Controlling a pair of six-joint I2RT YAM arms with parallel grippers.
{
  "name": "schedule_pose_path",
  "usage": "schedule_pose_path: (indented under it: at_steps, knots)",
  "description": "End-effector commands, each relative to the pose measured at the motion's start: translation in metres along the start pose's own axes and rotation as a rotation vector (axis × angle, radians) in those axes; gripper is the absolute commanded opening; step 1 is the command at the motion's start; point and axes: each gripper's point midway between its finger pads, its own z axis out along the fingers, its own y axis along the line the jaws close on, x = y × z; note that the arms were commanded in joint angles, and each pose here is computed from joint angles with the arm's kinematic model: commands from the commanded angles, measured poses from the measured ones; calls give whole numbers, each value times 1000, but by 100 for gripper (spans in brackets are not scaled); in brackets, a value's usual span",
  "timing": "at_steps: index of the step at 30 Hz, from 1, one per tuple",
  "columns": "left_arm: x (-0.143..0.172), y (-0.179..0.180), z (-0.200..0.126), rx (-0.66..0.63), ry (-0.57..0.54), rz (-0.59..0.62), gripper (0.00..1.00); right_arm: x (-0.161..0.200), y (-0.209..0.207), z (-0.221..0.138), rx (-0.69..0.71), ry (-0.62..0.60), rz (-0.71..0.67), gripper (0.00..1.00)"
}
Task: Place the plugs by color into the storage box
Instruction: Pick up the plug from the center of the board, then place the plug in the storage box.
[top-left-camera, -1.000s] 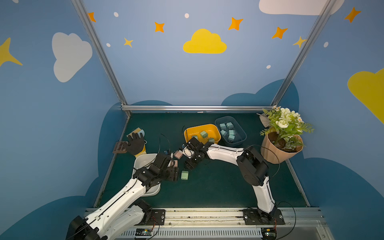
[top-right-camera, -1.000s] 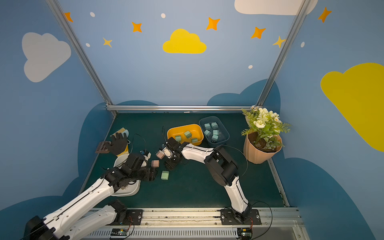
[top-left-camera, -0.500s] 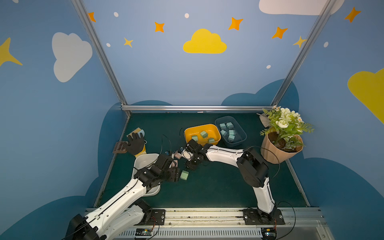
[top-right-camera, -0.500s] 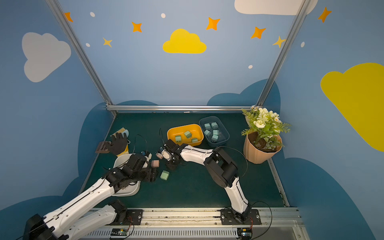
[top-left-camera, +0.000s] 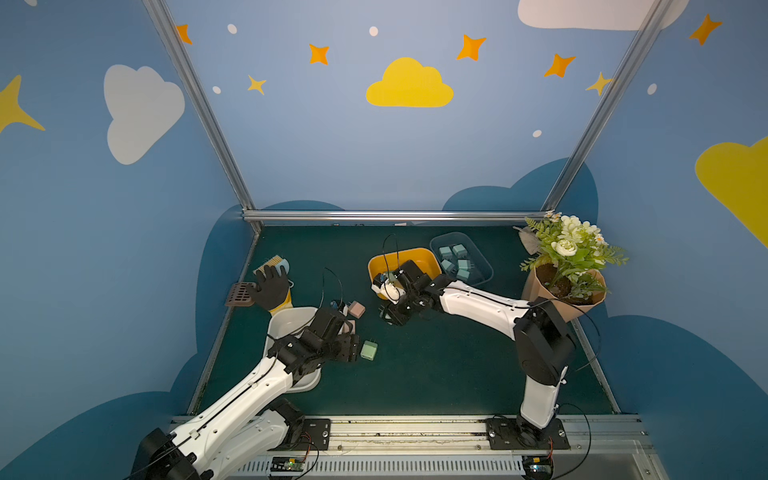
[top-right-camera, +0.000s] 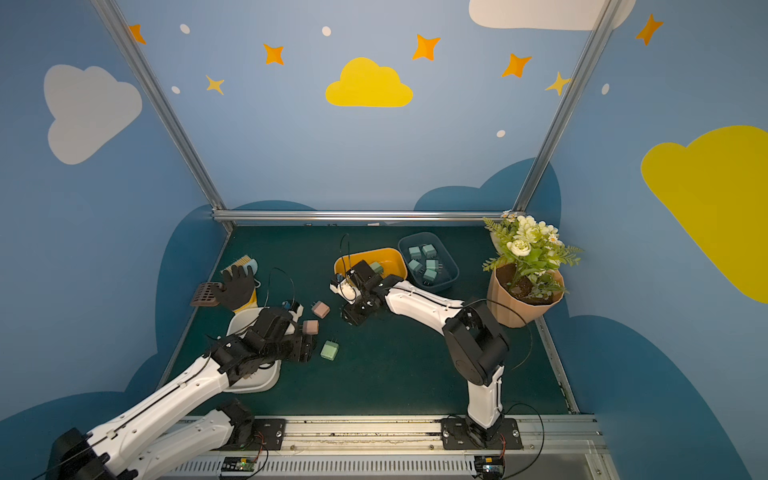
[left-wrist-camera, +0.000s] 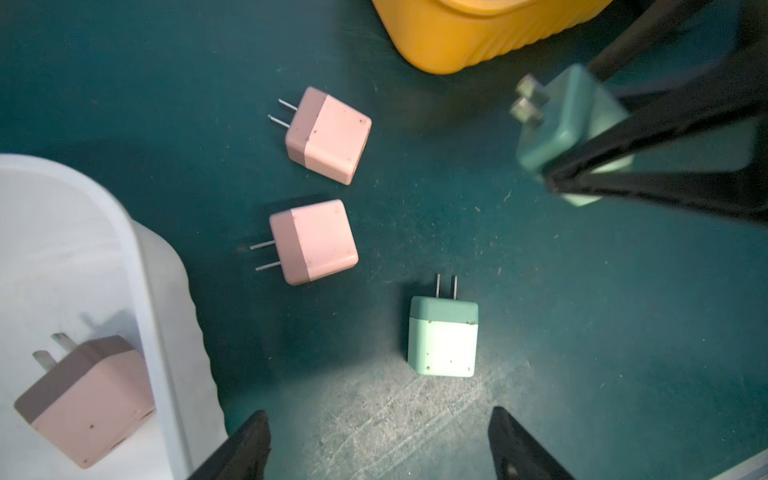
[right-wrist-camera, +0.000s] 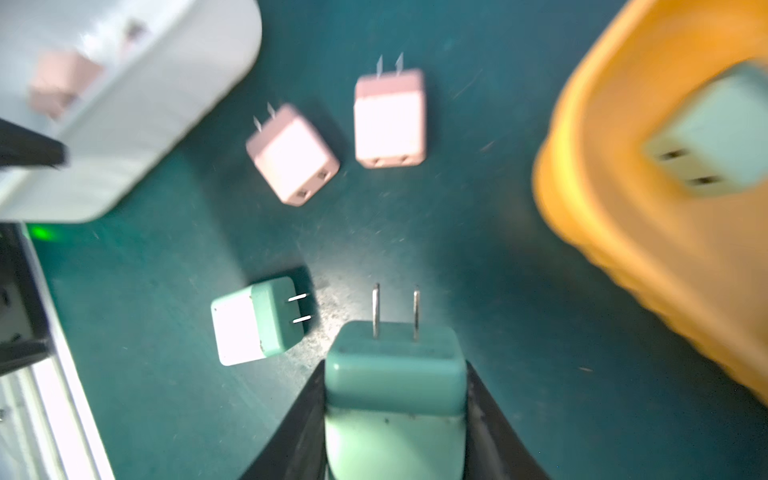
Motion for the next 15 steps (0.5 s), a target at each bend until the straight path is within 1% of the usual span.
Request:
schedule_pose_path:
  at_steps: [1, 4, 9, 15]
  knots:
    - [-34, -9, -4, 37, -105, 34, 83, -19, -13, -22, 25, -54, 26, 29]
    - [-53, -14, 1, 70, -128, 35, 83, -27, -39, -29, 90, -66, 64, 29]
    - [-80, -23, 17, 93, -86, 40, 83, -32, -87, -34, 207, -56, 111, 29]
    - [-109, -34, 38, 138, -83, 62, 84, -32, -145, -39, 319, -39, 220, 31]
